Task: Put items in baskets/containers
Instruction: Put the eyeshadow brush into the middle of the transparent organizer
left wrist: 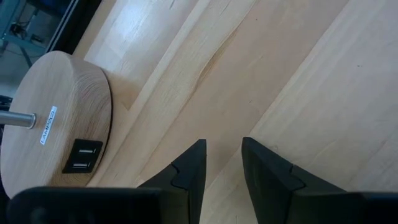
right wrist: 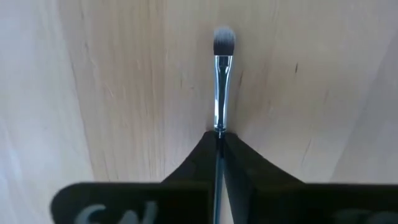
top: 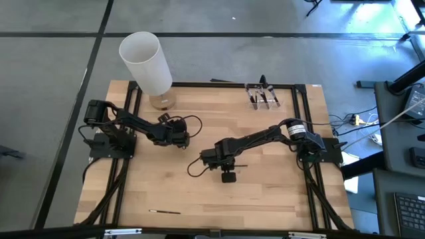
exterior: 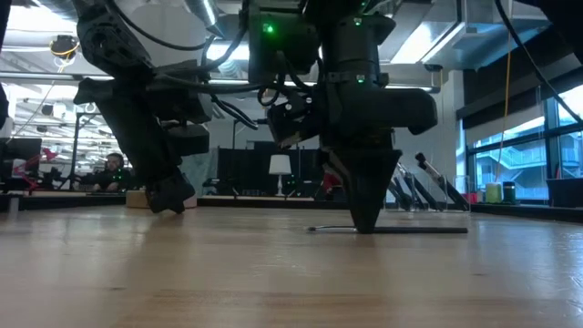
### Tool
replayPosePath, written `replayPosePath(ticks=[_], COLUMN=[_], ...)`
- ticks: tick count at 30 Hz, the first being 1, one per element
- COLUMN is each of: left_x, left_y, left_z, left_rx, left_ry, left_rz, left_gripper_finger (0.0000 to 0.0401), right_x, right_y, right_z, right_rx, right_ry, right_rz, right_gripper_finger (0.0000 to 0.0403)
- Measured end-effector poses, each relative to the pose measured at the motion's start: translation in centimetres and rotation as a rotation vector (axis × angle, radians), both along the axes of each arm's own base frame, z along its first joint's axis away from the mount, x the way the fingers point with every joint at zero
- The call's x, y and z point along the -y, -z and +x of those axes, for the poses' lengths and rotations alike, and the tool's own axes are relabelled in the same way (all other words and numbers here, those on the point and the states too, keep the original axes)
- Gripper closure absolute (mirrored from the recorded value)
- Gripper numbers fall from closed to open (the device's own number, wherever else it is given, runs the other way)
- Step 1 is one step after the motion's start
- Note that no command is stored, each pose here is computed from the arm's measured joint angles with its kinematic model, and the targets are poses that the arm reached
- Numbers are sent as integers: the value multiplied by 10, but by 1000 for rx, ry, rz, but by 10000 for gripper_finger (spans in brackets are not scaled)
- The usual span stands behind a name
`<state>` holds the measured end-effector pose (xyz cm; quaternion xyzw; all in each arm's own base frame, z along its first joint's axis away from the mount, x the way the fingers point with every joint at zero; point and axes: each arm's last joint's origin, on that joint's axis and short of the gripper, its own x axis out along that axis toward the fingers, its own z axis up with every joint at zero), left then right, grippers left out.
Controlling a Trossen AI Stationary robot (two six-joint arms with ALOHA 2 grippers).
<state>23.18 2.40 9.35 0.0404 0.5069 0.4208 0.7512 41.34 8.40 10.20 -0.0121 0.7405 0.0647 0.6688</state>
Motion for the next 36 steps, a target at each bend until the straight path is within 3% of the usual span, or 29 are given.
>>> replayPosePath(ticks=[9,12,17,22,29,36], left_x=[0,2,4,5,6,13], left_y=[0,0,0,1,1,1], left_z=[0,0,0,-2,-5,-8], left_rx=[-11,-16,-18,-37,-54,-68], left_ry=[10,20,28,27,10,25], left_rz=[3,5,9,8,11,29], left_gripper_finger=[299,299,299,299,299,299], right_x=[0,2,-1,3,18,72], right_y=[-30,-47,-69,-89,-128,-175], right_z=[14,21,43,46,19,-53], right_rx=[33,50,216,242,241,439], right_ry=[3,35,75,101,206,412], right_rz=[-109,-96,-51,-45,-186,-307], right_gripper_finger=[383,385,381,384,373,371])
